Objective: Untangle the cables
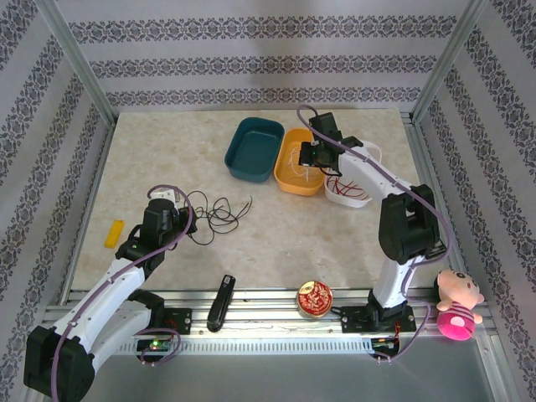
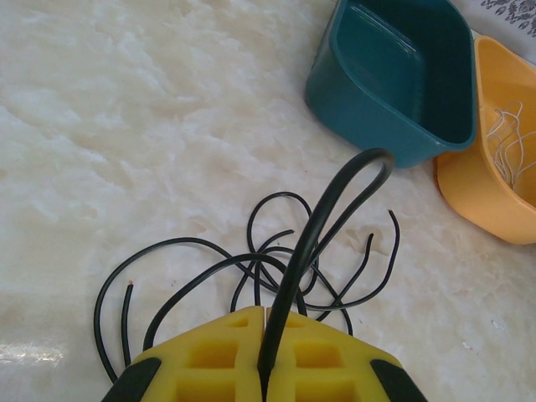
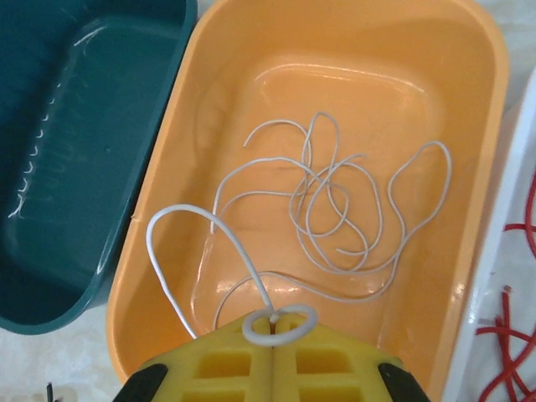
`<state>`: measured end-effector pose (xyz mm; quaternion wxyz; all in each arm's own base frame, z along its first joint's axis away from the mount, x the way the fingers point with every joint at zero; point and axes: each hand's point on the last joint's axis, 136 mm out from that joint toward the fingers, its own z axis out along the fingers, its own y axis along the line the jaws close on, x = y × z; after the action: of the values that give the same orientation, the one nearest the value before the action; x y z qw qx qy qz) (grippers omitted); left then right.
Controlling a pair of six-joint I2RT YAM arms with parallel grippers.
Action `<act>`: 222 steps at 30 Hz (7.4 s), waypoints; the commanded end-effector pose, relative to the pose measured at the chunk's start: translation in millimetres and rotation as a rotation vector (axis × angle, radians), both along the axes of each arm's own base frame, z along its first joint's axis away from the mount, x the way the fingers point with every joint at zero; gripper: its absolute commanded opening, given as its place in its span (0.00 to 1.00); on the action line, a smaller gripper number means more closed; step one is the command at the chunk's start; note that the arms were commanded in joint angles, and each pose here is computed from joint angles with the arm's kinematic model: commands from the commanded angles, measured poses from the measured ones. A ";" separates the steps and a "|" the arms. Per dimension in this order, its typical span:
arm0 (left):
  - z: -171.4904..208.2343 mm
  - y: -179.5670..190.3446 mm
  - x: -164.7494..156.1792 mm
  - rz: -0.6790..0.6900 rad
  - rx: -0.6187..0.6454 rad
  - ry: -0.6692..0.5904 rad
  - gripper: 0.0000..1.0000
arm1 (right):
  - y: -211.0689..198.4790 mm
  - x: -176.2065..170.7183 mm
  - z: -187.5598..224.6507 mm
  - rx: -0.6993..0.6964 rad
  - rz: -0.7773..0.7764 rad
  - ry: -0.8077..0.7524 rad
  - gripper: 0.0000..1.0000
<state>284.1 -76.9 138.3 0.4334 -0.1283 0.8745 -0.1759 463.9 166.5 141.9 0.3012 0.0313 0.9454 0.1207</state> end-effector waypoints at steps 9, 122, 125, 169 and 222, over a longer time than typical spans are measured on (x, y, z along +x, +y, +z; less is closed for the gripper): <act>7.3 -0.5 2.8 -0.006 -0.013 -0.023 0.00 | 2.0 13.0 -27.4 -0.024 0.037 0.064 0.27; 29.9 -120.2 263.6 -0.291 0.022 -0.015 0.50 | -77.4 -158.7 98.6 0.137 -0.198 -0.317 0.98; 46.4 -116.4 255.4 -0.290 0.041 -0.041 0.62 | -80.8 -159.1 97.8 0.148 -0.211 -0.319 0.98; -48.6 -48.6 -25.3 -0.131 0.093 0.357 0.51 | -88.9 -154.2 65.0 0.181 -0.277 -0.261 0.98; 116.3 -54.4 15.7 -0.195 0.145 -0.077 0.01 | -81.9 -145.4 59.6 0.192 -0.260 -0.239 0.98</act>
<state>304.2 -122.4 225.0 0.4331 -0.0377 0.8903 -0.1358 317.6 86.9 192.2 0.4070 0.1596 0.8841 0.1651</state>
